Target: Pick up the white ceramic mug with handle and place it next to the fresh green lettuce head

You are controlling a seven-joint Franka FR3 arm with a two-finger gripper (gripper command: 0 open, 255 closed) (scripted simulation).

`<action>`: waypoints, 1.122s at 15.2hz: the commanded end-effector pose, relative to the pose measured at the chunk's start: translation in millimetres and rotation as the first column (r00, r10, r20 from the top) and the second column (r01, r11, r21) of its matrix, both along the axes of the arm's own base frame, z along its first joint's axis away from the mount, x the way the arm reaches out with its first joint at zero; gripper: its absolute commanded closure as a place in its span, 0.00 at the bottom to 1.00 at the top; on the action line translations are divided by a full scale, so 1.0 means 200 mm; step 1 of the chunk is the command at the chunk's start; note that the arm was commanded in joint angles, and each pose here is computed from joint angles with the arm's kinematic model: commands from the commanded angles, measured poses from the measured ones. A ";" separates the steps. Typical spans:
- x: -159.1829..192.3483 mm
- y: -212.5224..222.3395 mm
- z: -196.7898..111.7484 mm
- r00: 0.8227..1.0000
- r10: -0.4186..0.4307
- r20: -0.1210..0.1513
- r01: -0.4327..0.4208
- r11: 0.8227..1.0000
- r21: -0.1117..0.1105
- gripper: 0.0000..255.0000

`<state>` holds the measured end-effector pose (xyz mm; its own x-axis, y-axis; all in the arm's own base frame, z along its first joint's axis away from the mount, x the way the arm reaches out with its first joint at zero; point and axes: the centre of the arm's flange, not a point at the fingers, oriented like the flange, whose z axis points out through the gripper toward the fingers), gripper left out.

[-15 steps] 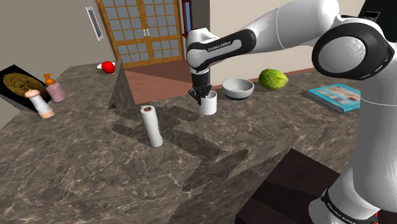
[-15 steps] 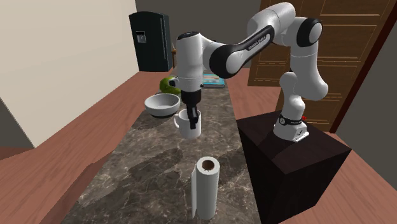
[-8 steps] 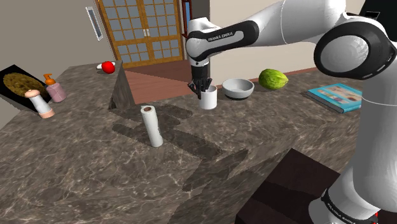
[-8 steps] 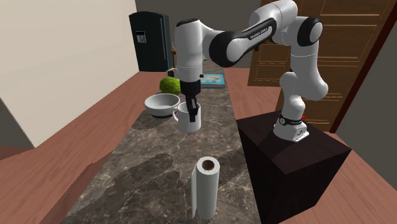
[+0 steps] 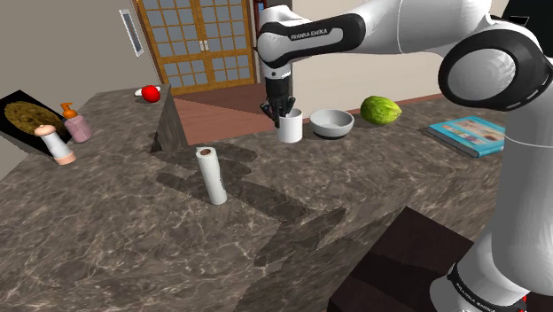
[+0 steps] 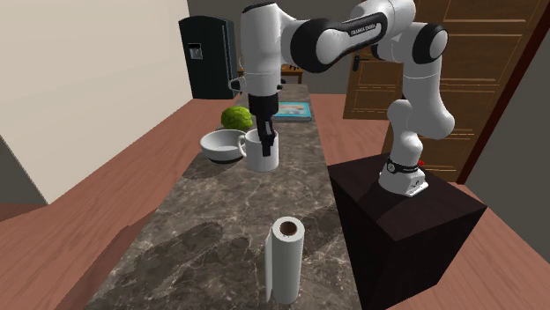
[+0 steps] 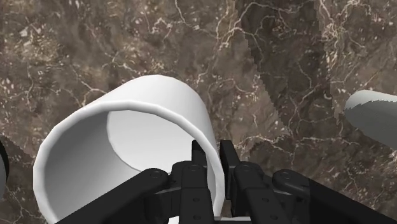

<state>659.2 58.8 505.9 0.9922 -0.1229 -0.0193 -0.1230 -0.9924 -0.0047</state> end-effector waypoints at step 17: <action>-0.08 -0.31 0.33 1.000 0.000 0.000 0.000 1.000 0.000 1.00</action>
